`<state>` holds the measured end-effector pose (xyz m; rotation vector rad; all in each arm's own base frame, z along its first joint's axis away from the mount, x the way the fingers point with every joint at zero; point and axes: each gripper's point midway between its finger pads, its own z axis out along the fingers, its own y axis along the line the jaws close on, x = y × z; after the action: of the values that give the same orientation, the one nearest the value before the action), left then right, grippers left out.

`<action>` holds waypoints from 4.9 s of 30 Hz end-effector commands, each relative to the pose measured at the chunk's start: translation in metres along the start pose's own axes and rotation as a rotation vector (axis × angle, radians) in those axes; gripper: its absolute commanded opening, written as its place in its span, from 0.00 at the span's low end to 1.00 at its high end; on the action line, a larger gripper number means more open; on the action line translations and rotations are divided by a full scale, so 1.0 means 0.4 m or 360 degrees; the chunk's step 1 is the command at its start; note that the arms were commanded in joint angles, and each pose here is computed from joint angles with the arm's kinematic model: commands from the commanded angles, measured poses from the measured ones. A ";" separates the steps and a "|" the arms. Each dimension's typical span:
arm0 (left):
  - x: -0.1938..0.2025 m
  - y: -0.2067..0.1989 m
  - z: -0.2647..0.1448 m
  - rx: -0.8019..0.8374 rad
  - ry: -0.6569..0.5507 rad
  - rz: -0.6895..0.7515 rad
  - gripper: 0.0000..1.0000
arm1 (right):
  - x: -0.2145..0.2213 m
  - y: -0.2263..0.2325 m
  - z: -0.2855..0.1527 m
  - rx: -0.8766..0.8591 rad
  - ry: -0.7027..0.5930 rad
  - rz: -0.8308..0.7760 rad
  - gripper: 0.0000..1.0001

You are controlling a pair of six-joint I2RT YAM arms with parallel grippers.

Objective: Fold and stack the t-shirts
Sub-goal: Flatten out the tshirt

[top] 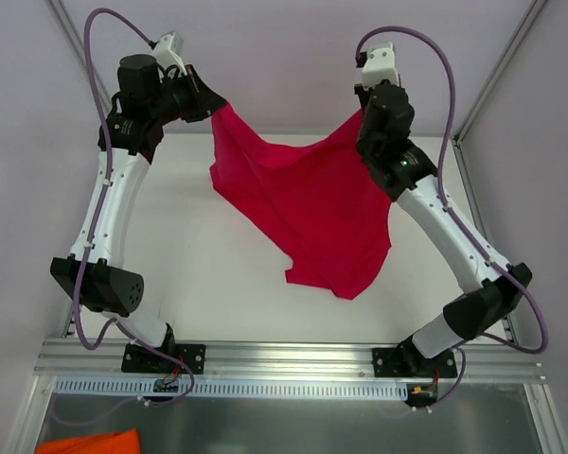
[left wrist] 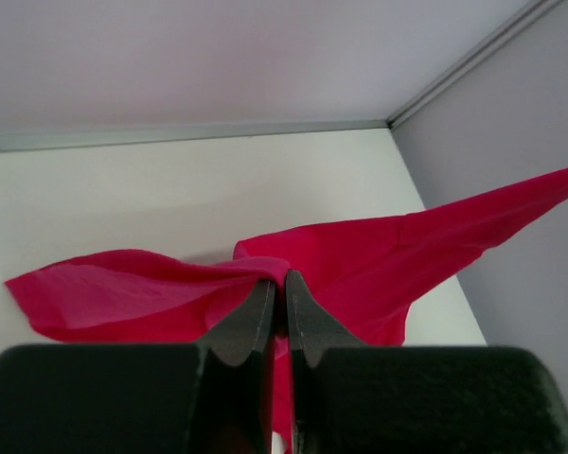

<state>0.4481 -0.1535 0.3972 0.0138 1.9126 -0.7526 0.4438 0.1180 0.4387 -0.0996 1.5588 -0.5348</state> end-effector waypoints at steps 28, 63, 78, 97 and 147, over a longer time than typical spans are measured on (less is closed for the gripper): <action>-0.003 -0.723 -1.002 0.1773 -0.0481 0.0897 0.00 | -0.316 -0.728 -0.718 -0.0516 -0.1015 0.0941 0.01; -0.011 -0.016 -0.123 -0.0161 -0.0176 0.0209 0.00 | 0.015 -0.031 -0.008 -0.0121 0.0092 0.0132 0.01; -0.061 -0.054 -0.161 -0.0191 -0.0345 0.0201 0.00 | -0.012 -0.092 -0.027 0.0075 -0.0003 0.0191 0.01; -0.162 -0.578 -0.761 0.0996 -0.0818 0.0621 0.00 | -0.345 -0.656 -0.492 0.0005 -0.0912 0.0945 0.01; 0.079 0.150 -0.151 -0.0819 -0.0199 0.0200 0.86 | 0.164 -0.155 0.046 0.0507 0.0205 0.0032 0.78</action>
<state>0.3925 -0.0944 0.3533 -0.1581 1.9544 -0.2311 0.4420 0.0526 0.3599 -0.0003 1.7114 -0.7331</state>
